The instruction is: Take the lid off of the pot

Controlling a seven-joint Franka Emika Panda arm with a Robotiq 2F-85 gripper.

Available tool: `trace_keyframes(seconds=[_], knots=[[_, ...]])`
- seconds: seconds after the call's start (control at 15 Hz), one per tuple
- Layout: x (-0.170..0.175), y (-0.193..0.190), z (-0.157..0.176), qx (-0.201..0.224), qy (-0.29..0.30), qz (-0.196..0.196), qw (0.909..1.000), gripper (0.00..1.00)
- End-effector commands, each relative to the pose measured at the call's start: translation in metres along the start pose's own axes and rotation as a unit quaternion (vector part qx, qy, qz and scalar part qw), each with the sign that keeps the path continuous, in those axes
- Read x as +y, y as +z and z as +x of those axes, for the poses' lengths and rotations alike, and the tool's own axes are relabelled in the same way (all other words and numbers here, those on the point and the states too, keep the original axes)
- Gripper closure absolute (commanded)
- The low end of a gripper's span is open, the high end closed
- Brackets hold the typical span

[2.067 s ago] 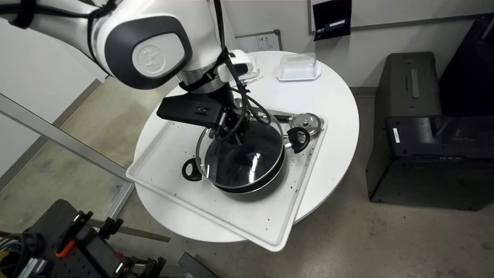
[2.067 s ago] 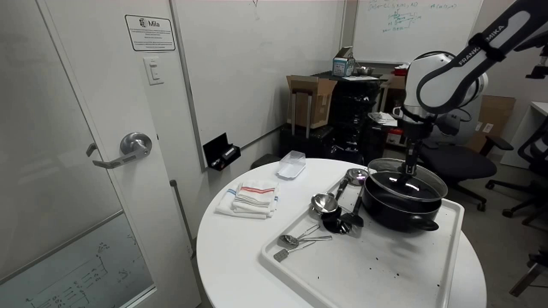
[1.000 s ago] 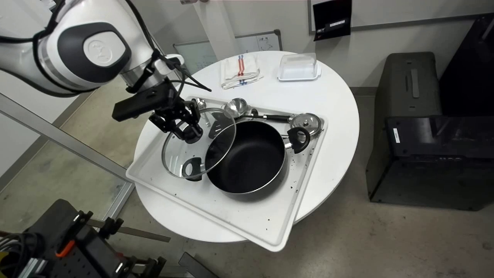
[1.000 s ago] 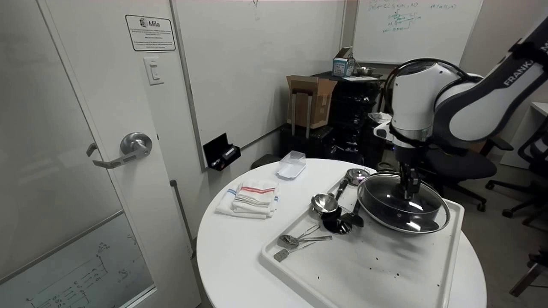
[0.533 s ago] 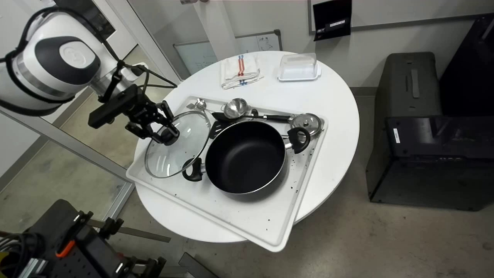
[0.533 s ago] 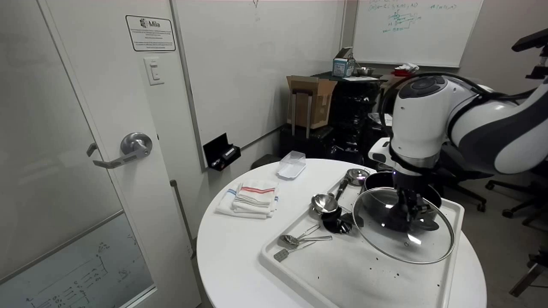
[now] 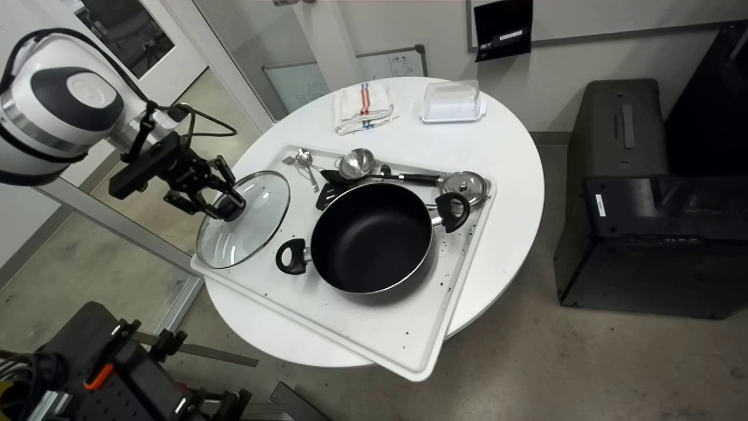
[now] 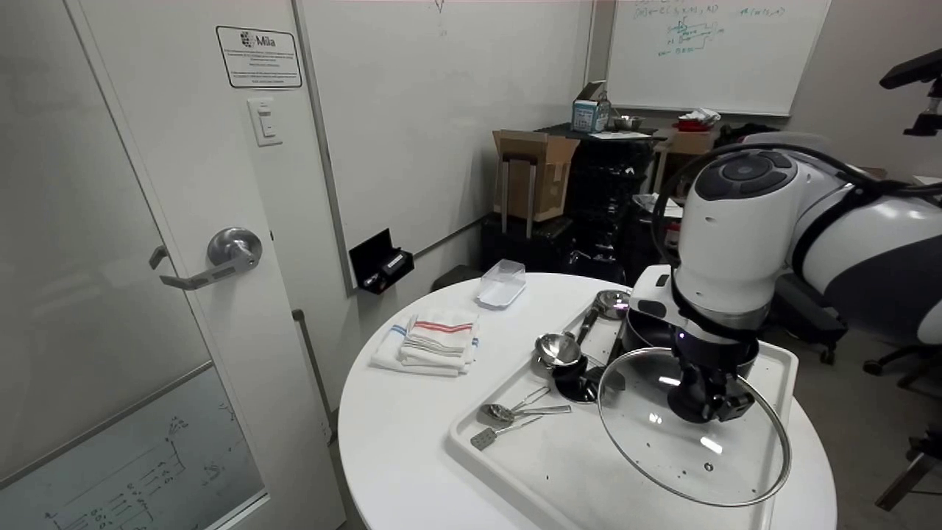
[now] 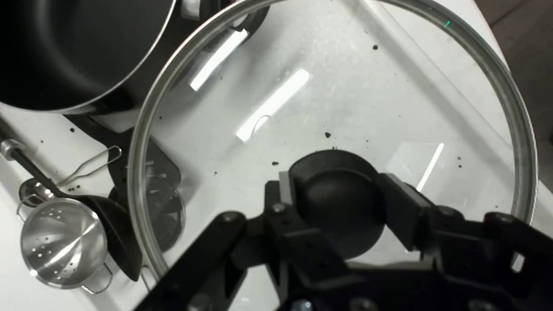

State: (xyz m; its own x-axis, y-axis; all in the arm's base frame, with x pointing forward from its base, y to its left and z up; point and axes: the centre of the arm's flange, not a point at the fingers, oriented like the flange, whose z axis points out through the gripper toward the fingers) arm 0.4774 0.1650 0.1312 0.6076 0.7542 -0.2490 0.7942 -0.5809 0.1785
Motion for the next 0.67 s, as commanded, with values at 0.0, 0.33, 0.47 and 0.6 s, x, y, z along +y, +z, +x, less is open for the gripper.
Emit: trace_keyframes(seconds=[0.0,0.33,0.47,0.6], knots=[[-0.009,-0.003,0.002,0.017,-0.010,-0.001,0.9998,0.74],[-0.009,0.015,0.004,0.028,-0.012,0.011,0.9995,0.74],[-0.008,0.028,0.005,0.031,-0.013,0.017,0.9993,0.74],[-0.008,0.040,0.005,0.033,-0.014,0.022,0.9991,0.74]])
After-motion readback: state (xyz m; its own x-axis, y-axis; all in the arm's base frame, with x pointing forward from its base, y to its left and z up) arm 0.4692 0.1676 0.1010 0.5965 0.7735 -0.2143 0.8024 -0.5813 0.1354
